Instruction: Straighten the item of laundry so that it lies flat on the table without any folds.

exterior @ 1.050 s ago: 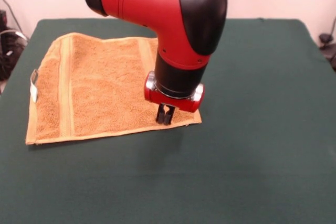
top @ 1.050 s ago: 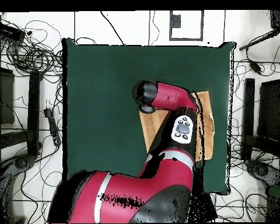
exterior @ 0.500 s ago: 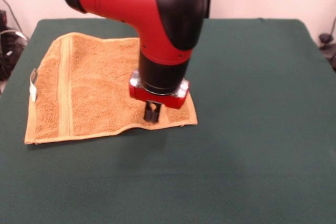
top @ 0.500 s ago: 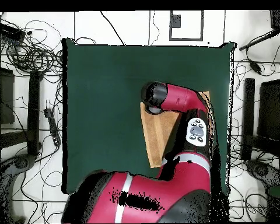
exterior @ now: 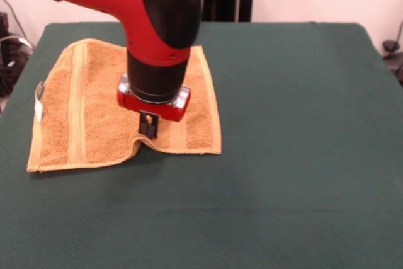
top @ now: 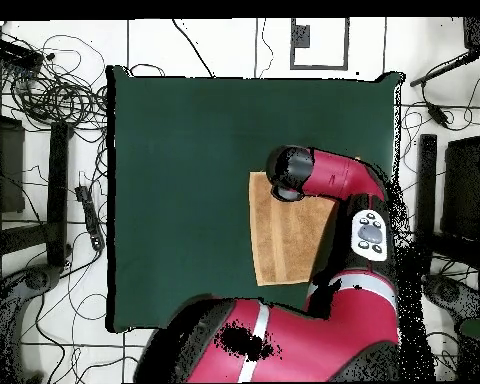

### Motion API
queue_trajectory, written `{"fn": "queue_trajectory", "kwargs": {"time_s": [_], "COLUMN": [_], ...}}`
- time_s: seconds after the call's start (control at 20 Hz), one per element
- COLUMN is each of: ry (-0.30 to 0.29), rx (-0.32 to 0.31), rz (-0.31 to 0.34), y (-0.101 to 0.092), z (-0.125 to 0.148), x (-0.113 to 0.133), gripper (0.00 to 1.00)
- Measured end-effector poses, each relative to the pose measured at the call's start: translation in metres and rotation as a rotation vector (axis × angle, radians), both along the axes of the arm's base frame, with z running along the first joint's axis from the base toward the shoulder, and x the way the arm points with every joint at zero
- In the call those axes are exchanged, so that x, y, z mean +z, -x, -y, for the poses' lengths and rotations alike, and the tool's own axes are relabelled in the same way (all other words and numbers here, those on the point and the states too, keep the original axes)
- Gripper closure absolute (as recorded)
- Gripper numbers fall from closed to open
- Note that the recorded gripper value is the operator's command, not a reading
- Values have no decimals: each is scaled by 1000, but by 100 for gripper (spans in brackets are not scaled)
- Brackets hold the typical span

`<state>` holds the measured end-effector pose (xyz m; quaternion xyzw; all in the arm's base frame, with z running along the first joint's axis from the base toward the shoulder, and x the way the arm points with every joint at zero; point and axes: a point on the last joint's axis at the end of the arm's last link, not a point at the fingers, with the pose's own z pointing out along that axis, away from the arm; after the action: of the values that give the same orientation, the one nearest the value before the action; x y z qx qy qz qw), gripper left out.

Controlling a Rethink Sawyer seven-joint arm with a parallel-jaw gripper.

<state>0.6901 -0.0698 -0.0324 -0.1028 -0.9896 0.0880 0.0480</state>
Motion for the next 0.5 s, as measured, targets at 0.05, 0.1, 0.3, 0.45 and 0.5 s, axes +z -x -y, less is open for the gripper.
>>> {"fn": "queue_trajectory", "kwargs": {"time_s": [0.05, 0.1, 0.3, 0.45, 0.5], "ry": [1, 1, -8, -8, -8], "rx": [3, 7, 20, 40, 42], "rz": [1, 2, 5, 2, 2], "y": [0, 0, 0, 1, 1], "z": [1, 3, 2, -2, -3], "x": [1, 1, 0, -3, -3], "gripper": [100, 100, 100, 100, 100]}}
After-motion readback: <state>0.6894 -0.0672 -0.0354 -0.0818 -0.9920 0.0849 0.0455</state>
